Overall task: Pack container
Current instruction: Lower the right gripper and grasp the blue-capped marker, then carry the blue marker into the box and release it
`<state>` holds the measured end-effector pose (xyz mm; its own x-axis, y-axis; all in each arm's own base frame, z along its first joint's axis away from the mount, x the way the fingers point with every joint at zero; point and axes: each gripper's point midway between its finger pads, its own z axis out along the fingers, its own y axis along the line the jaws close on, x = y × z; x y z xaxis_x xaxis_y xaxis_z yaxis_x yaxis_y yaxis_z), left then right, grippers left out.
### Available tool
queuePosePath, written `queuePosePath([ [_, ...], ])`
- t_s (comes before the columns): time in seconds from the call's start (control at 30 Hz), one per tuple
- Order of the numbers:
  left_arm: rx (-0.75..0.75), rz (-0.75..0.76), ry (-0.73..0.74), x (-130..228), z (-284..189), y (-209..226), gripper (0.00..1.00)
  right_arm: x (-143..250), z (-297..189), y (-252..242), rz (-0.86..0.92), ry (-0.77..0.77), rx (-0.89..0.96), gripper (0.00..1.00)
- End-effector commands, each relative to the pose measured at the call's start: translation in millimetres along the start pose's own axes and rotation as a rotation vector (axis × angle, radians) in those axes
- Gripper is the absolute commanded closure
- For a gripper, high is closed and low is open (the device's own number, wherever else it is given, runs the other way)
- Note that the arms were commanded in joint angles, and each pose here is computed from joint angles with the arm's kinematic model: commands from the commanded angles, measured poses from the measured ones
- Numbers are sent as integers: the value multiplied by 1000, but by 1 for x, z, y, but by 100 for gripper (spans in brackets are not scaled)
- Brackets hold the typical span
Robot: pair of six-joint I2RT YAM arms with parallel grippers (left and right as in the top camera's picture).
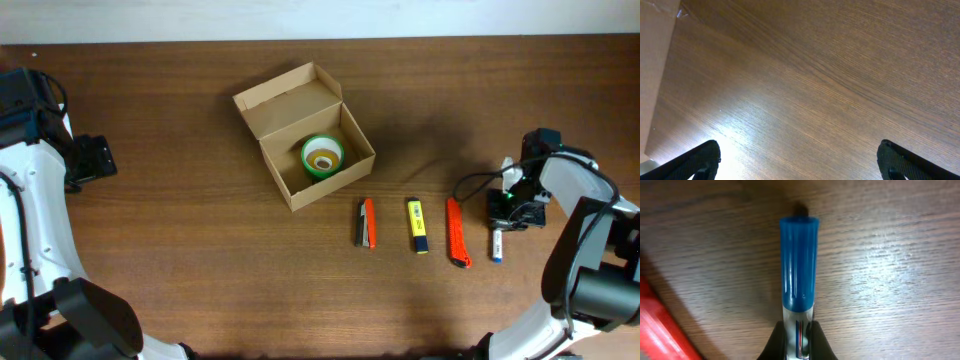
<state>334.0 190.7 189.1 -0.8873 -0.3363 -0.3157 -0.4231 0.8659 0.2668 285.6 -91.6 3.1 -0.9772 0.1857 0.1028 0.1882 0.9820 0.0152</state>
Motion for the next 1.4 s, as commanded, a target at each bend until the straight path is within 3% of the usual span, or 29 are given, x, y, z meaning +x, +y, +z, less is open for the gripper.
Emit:
queuePosePath([
  [0.0, 5, 14, -11, 1, -4, -1, 0, -26, -29, 9, 29, -91, -66, 96],
  [0.13, 5, 14, -11, 1, -4, -1, 0, -54, -80, 13, 77, -224, -98, 96],
  [0.37, 5, 14, -11, 1, -4, -1, 0, -76, -172, 37, -9, -360, -122, 96],
  [0.7, 5, 14, -11, 1, -4, -1, 0, -76, -273, 160, -565, -587, -43, 96],
  [1.0, 5, 14, -11, 1, -4, -1, 0, -21, -261, 272, -1114, -560, 18, 96],
  [1.37, 5, 14, -11, 1, -4, -1, 0, 2, -229, 333, -1590, -520, 97, 96],
])
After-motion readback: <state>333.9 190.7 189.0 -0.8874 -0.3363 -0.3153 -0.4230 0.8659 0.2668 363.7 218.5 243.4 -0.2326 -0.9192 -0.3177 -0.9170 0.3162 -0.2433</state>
